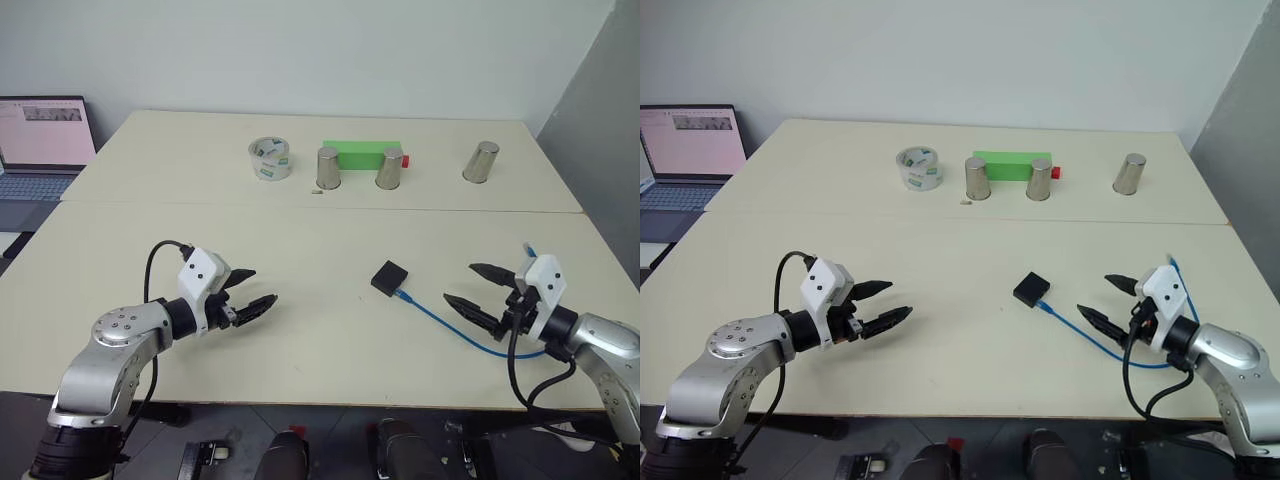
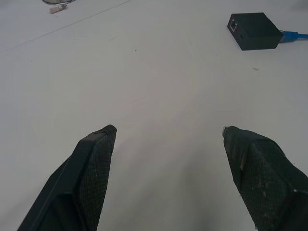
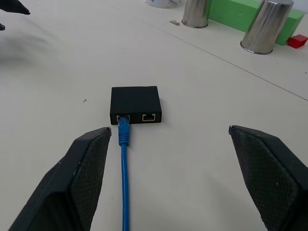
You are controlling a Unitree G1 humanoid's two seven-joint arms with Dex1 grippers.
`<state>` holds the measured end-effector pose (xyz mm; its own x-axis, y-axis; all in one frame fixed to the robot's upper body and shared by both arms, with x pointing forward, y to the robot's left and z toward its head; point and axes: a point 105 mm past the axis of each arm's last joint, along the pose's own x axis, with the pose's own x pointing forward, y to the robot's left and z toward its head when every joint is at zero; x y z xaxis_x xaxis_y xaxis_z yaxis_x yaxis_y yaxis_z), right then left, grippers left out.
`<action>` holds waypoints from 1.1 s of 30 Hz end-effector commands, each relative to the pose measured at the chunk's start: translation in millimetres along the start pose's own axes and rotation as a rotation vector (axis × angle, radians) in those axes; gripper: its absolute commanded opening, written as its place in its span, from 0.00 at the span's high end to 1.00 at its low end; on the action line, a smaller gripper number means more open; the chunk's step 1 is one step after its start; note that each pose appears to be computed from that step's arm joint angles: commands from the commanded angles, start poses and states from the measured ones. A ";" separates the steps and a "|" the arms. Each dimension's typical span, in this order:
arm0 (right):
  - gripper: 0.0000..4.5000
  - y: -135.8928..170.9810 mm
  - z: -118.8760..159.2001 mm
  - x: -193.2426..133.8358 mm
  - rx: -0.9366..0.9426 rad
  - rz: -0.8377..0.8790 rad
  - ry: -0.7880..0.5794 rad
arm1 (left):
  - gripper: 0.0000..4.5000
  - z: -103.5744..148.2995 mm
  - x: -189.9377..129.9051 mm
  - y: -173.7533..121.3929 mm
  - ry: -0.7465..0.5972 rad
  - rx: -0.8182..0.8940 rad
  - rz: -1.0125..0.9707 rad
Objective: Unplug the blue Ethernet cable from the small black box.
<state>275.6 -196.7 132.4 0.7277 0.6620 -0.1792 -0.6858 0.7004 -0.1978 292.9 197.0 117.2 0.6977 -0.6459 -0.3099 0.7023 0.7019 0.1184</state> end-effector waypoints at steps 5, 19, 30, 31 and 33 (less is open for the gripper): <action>0.08 -2.4 10.8 -4.7 -0.028 -0.011 -0.029 | 0.16 11.9 -1.7 -5.6 -0.031 0.030 -0.044; 0.08 1.3 13.1 -1.7 -0.027 0.001 -0.033 | 0.16 11.6 -1.5 -5.7 -0.025 0.047 -0.041; 0.08 24.9 12.7 19.2 -0.016 0.082 -0.022 | 0.16 17.3 0.1 -21.9 -0.038 0.070 -0.148; 0.08 27.2 10.9 22.7 -0.011 0.091 -0.015 | 0.16 19.3 -0.5 -25.6 -0.045 0.057 -0.182; 0.08 32.3 5.3 35.6 -0.015 0.113 0.016 | 0.16 22.7 -1.0 -36.9 -0.041 0.045 -0.277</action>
<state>274.2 -161.8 124.2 0.6608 0.7225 -0.2034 -0.7504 0.6411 -0.1606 279.6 179.1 119.6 0.5763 -0.7538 -0.3156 0.8073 0.5852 0.0765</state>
